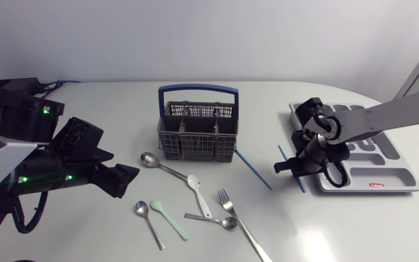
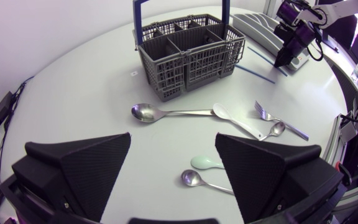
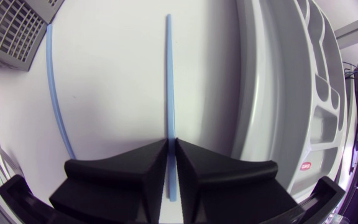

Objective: Unload the cutlery basket into the drawer organizer.

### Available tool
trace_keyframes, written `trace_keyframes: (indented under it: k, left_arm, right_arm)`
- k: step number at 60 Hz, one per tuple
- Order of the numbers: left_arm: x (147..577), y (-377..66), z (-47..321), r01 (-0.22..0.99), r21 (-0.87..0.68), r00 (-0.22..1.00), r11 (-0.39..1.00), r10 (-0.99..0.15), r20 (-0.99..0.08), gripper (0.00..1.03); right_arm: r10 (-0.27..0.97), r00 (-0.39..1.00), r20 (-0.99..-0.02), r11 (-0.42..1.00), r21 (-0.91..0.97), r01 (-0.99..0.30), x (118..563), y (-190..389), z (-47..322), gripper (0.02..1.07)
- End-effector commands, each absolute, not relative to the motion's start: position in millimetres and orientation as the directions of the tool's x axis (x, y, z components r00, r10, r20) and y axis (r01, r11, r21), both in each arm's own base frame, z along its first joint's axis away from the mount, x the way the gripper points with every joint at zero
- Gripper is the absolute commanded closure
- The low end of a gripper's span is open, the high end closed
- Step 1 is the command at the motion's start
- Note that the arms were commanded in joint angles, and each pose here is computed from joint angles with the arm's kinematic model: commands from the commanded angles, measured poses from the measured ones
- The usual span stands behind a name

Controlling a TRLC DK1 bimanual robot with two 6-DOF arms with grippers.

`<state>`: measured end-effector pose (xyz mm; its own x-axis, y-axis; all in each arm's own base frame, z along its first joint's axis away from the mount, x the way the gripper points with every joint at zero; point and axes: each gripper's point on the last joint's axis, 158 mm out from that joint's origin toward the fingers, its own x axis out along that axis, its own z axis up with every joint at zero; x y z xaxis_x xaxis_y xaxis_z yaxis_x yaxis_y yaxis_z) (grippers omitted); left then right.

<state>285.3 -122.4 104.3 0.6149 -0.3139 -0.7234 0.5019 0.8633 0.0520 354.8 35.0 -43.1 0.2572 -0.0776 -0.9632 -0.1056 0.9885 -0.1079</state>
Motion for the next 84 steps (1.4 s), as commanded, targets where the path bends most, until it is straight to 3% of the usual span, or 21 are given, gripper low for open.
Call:
trace_keyframes:
  k: [1,14,27,37,44,52,67,71,73,74,78,81,84]
  left_arm:
    - [287.1,-124.4,104.1,0.513,0.067,0.616,0.856,-0.313,-0.723,0.08]
    - [284.9,-127.7,103.2,0.523,0.066,0.611,0.850,-0.320,-0.724,0.08]
    - [284.6,-130.7,103.5,0.530,0.067,0.612,0.845,-0.327,-0.720,0.08]
    - [283.8,-132.1,101.4,0.535,0.067,0.608,0.842,-0.328,-0.723,0.08]
    - [282.2,-135.3,100.1,0.544,0.069,0.606,0.836,-0.335,-0.722,0.08]
    - [281.9,-139.0,99.8,0.554,0.072,0.607,0.829,-0.343,-0.716,0.08]
    - [279.1,-152.0,91.0,0.593,0.102,0.597,0.799,-0.351,-0.722,0.08]
    - [278.3,-163.5,91.9,0.630,0.127,0.602,0.766,-0.378,-0.704,0.08]
    - [278.1,-167.9,89.8,0.642,0.141,0.601,0.753,-0.381,-0.703,0.08]
    - [277.9,-172.1,86.8,0.655,0.160,0.599,0.739,-0.378,-0.706,0.08]
    - [278.8,-180.2,83.7,0.670,0.191,0.602,0.718,-0.374,-0.705,0.08]
    - [277.8,-187.3,84.1,0.685,0.207,0.603,0.698,-0.385,-0.698,0.08]
    - [276.9,-194.1,85.0,0.696,0.218,0.604,0.684,-0.394,-0.693,0.08]
  right_arm:
    - [-0.076,0.204,-0.976,0.990,-0.099,-0.103,338.9,39.0,-60.4,1.00]
    - [-0.038,0.275,-0.961,0.985,-0.082,-0.152,335.4,49.6,-43.3,1.01]
    - [0.015,0.402,-0.916,0.988,-0.049,-0.149,340.1,54.5,21.7,1.01]
    - [-0.008,0.481,-0.877,0.999,-0.032,-0.041,365.5,9.7,66.2,1.01]
    - [-0.035,0.474,-0.880,0.999,-0.026,0.025,381.3,-24.5,61.0,1.01]
    - [-0.063,0.434,-0.899,0.996,-0.030,0.082,394.7,-55.3,26.3,1.00]
    - [-0.070,0.385,-0.920,0.994,-0.033,0.102,400.0,-72.1,-13.3,0.98]
    - [-0.070,0.386,-0.920,0.995,-0.035,0.098,400.3,-72.1,-13.9,0.83]
    - [-0.071,0.392,-0.917,0.995,-0.035,0.096,400.3,-71.5,-11.3,0.72]
    - [-0.072,0.400,-0.914,0.995,-0.037,0.094,399.8,-71.4,-7.3,0.60]
    - [-0.072,0.424,-0.903,0.996,-0.043,0.077,398.9,-66.9,3.1,0.43]
    - [-0.057,0.447,-0.893,0.998,-0.046,0.034,395.9,-54.9,12.9,0.35]
    - [-0.027,0.478,-0.878,0.999,-0.044,-0.025,391.3,-36.1,24.4,0.33]
